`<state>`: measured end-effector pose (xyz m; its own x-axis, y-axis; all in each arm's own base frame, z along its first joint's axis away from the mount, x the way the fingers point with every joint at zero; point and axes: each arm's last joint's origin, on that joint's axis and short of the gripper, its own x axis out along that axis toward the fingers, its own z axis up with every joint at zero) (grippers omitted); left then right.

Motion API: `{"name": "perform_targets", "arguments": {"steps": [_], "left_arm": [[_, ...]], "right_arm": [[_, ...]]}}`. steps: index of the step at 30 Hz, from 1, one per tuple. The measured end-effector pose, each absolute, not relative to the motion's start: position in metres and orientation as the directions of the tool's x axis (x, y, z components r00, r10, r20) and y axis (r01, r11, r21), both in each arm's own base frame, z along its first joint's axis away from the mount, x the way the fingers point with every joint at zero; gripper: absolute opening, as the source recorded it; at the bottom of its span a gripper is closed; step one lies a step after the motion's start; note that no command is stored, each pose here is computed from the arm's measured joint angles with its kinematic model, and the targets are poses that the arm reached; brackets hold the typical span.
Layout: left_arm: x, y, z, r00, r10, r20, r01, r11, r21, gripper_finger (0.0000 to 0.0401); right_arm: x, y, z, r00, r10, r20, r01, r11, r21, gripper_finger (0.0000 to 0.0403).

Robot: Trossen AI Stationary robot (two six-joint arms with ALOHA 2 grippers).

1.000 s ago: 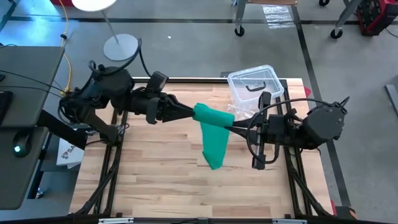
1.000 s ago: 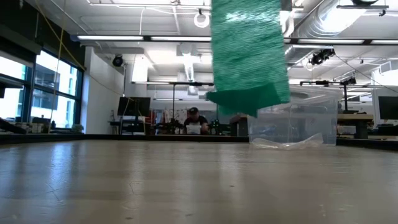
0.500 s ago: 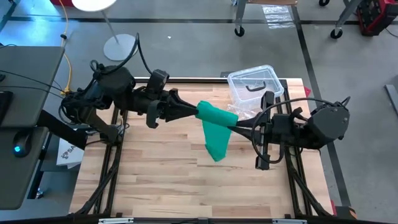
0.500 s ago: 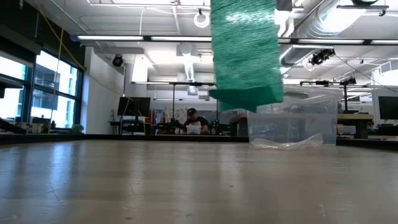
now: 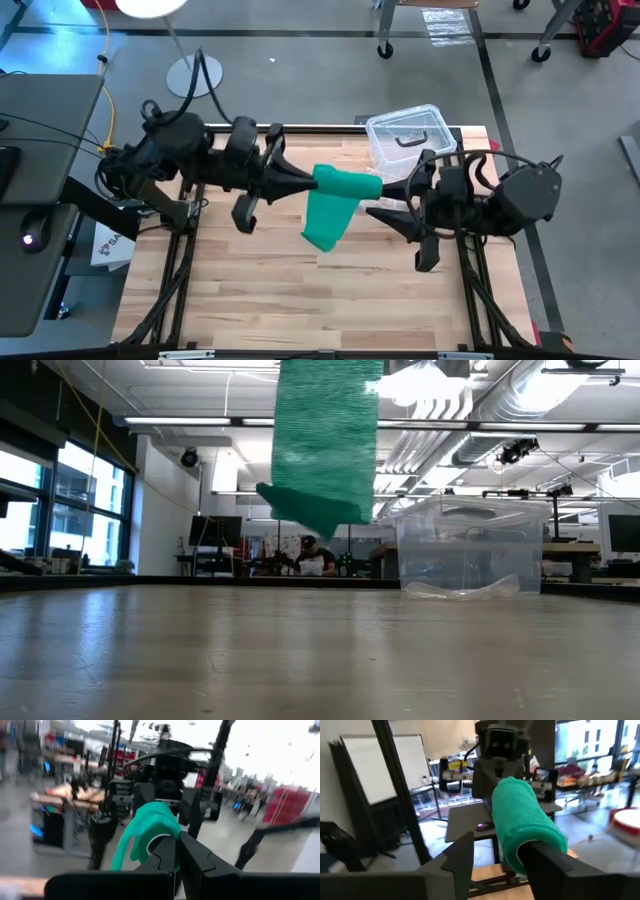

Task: Roll bandage
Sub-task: Roll the green bandage

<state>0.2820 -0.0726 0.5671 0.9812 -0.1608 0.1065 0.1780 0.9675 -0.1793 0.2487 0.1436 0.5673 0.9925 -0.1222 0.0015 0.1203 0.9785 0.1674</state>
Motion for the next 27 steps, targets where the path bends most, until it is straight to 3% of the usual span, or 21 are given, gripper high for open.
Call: {"name": "perform_targets", "arguments": {"steps": [5,10,14,18,21,27], "left_arm": [[0.279,-0.085,0.566,0.978,-0.183,0.101,0.167,0.974,0.151,0.0002],[0.276,-0.098,0.562,0.976,-0.209,0.061,0.159,0.877,0.453,0.0001],[0.273,-0.105,0.559,0.976,-0.216,0.028,0.16,0.8,0.579,0.0001],[0.271,-0.108,0.559,0.979,-0.204,0.029,0.15,0.803,0.577,0.0012],[0.271,-0.108,0.559,0.983,-0.181,0.023,0.149,0.866,0.477,0.0034],[0.273,-0.101,0.56,0.985,-0.172,0.029,0.16,0.958,0.239,0.0101]], "right_arm": [[0.245,0.142,0.571,0.997,-0.077,0.014,0.069,0.948,0.312,0.0155],[0.246,0.14,0.571,0.999,-0.032,0.019,0.021,0.918,0.397,0.0155],[0.25,0.135,0.571,1.0,0.012,0.019,-0.019,0.899,0.437,0.0139],[0.255,0.134,0.569,1.0,0.004,0.012,-0.009,0.923,0.384,0.0083],[0.257,0.134,0.569,1.0,0.007,0.011,-0.01,0.948,0.318,0.0023],[0.258,0.133,0.568,1.0,-0.023,0.009,0.02,0.981,0.192,0.0017]]}}
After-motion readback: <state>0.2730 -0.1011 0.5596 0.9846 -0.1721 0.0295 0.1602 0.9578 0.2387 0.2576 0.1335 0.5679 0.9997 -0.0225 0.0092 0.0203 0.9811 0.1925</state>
